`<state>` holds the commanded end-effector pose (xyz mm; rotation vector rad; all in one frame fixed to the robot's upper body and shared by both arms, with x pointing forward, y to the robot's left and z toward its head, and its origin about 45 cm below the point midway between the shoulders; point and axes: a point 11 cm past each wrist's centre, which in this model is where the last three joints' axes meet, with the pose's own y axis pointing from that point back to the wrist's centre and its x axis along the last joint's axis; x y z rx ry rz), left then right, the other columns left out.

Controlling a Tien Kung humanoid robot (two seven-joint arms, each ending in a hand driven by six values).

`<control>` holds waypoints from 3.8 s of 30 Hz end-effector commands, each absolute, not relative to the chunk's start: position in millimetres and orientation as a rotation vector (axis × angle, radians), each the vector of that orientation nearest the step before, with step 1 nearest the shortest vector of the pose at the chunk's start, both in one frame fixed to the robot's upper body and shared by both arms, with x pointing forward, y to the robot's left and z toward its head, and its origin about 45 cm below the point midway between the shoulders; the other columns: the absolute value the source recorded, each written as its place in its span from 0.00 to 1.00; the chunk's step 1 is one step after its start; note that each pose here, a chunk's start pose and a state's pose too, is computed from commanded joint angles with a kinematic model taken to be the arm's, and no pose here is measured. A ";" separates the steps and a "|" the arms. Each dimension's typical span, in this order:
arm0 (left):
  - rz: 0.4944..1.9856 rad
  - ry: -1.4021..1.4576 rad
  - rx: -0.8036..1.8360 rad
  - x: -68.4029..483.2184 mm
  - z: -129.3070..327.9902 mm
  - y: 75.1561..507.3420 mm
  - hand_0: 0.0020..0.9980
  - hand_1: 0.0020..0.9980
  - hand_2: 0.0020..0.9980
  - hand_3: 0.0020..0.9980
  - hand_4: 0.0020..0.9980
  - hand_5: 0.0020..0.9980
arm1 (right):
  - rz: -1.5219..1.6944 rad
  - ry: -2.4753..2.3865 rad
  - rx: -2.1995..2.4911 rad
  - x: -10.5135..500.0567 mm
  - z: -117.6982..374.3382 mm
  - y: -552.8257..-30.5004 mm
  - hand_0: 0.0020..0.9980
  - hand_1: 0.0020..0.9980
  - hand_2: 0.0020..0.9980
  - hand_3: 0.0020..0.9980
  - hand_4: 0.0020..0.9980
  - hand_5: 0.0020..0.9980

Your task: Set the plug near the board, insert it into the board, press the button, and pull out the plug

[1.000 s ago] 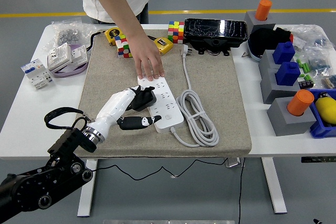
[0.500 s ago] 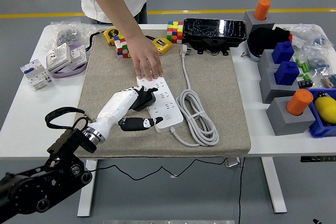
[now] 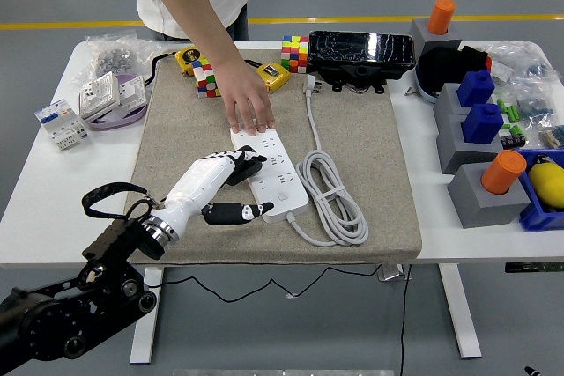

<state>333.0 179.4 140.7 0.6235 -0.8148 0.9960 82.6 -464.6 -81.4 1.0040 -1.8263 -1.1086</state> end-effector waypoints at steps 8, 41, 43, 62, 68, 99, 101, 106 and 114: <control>0.981 -0.816 0.600 336.1 144.5 166.0 0.77 0.83 0.80 0.80 0.86 0.46 | -1.111 -1.825 1.006 82.4 -82.0 -463.1 0.54 0.64 0.66 0.56 0.90 0.42; 0.943 -0.772 0.467 327.9 171.6 136.1 0.72 0.75 0.74 0.78 0.84 0.45 | -1.111 -1.822 1.006 80.6 -82.4 -462.7 0.54 0.64 0.66 0.56 0.90 0.42; 0.929 -0.757 0.461 324.1 174.9 134.1 0.72 0.75 0.74 0.78 0.84 0.45 | -1.111 -1.821 1.006 80.1 -82.4 -462.9 0.54 0.64 0.66 0.56 0.90 0.42; 0.764 -0.639 0.816 313.7 148.0 134.0 0.09 0.05 0.12 0.94 0.73 0.15 | -1.112 -1.813 1.003 77.5 -82.9 -463.0 0.54 0.64 0.66 0.56 0.90 0.42; 0.761 -0.621 0.869 313.4 142.2 138.2 0.08 0.05 0.12 0.94 0.71 0.13 | -1.112 -1.813 1.004 77.6 -82.8 -463.0 0.54 0.64 0.66 0.56 0.90 0.42; 0.842 -0.483 0.642 317.0 158.6 133.9 0.08 0.05 0.12 0.79 0.72 0.14 | -1.110 -1.812 1.005 77.6 -82.9 -462.8 0.54 0.64 0.66 0.56 0.90 0.42; 0.881 -0.472 0.561 319.6 165.8 132.9 0.09 0.05 0.13 0.64 0.73 0.20 | -1.109 -1.813 1.006 78.6 -82.7 -462.7 0.54 0.64 0.66 0.56 0.90 0.42; 0.983 -0.440 0.387 325.5 178.6 136.6 0.10 0.06 0.13 0.62 0.72 0.18 | -1.111 -1.815 1.007 79.4 -82.8 -462.3 0.54 0.64 0.66 0.56 0.90 0.42; 1.167 -0.290 0.184 337.5 189.0 154.0 0.10 0.05 0.12 0.62 0.72 0.20 | -1.111 -1.813 1.006 78.6 -83.1 -462.0 0.54 0.64 0.66 0.56 0.90 0.42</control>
